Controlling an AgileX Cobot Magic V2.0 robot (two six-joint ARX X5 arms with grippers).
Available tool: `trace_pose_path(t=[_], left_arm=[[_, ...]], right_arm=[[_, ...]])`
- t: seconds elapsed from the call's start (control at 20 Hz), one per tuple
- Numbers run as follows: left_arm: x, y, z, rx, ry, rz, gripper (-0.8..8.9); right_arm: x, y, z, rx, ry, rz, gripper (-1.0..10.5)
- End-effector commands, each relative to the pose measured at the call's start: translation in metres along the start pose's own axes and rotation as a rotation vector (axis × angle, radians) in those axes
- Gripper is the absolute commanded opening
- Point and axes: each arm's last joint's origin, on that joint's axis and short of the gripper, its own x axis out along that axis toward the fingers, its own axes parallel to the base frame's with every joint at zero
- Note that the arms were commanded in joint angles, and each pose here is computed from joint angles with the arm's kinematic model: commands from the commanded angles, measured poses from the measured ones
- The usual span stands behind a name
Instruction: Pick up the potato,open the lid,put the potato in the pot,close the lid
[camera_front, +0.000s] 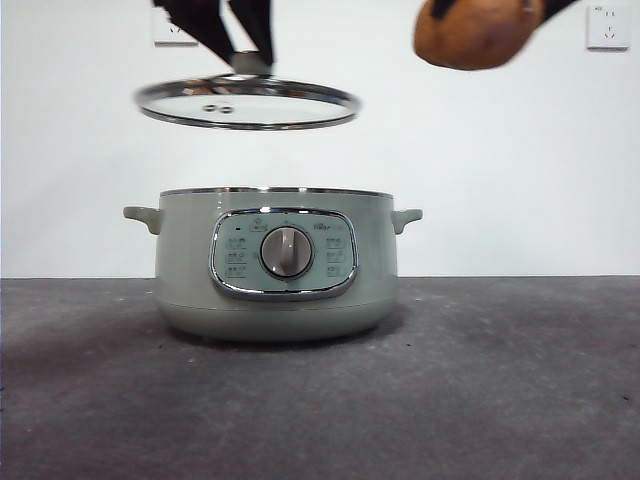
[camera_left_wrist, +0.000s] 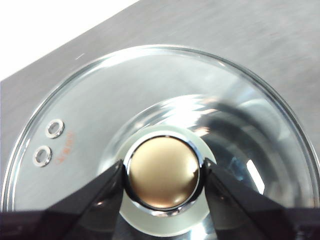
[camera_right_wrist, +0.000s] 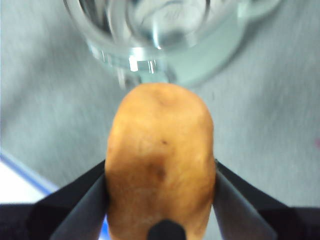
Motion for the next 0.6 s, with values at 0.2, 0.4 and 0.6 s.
trace_pose_path(t=[0.2,0.4,0.6], left_arm=[[-0.02,0.045,-0.005,-0.065,-0.021,0.096,-0.09],[-0.025,0.078,-0.014,-0.125,-0.003,0.151,-0.09],[-0.031,0.104,-0.02,-0.171,-0.029,0.163,-0.09]], right_arm=[[0.037,0.003,0.059,0.015,0.03,0.024,-0.1],[0.083,0.002,0.1,-0.014,0.034,0.021,-0.1],[0.137,-0.001,0.125,-0.035,0.067,0.019,-0.1]])
